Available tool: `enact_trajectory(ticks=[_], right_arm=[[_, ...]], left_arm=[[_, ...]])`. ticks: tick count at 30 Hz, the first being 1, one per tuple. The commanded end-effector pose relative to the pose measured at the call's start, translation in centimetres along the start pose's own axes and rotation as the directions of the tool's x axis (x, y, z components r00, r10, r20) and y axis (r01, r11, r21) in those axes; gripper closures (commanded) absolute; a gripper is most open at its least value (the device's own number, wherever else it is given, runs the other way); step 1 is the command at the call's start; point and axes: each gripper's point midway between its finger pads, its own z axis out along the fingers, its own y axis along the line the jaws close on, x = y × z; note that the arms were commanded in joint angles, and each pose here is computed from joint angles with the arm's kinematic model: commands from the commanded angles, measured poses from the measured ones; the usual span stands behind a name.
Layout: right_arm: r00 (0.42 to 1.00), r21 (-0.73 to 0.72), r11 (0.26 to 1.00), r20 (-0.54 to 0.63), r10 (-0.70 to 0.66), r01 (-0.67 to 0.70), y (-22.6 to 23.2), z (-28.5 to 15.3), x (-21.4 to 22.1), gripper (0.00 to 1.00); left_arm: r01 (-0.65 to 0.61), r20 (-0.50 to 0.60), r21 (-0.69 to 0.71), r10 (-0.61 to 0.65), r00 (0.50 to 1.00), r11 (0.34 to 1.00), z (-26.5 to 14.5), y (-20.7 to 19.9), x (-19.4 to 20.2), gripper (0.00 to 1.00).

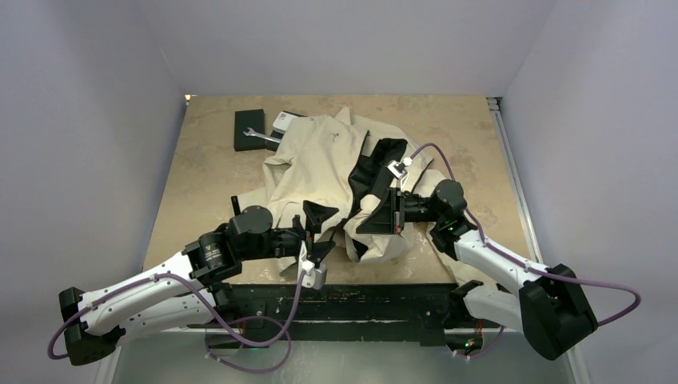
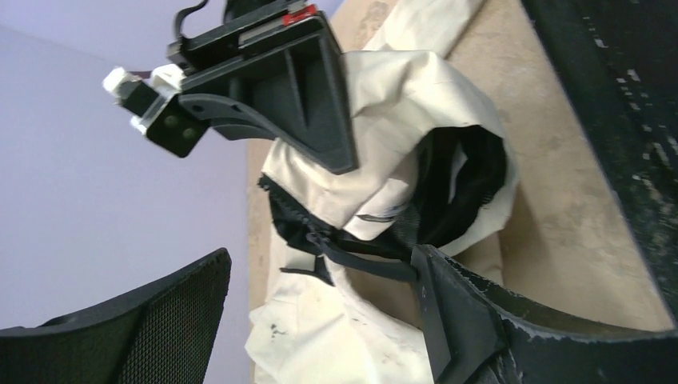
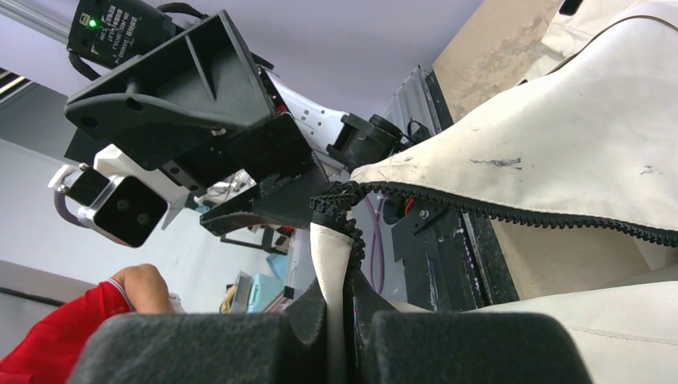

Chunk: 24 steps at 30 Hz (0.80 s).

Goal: Zip up the jacket
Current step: Zip the zipper on the jacket.

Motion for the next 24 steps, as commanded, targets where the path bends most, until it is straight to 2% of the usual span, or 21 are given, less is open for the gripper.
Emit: enact_trajectory(ticks=[1,24], right_arm=[[0.996,-0.037,0.995,0.016,-0.089,0.089,1.8,0.2,-1.2,1.0],[0.996,-0.043,0.995,0.013,-0.092,0.093,2.0,0.2,-1.1,1.0]], left_arm=[[-0.045,0.0,-0.163,0.046,0.999,0.986,-0.1,3.8,-0.5,0.18],[-0.106,-0.049,-0.248,0.097,0.994,0.963,-0.2,6.0,-0.1,0.21]])
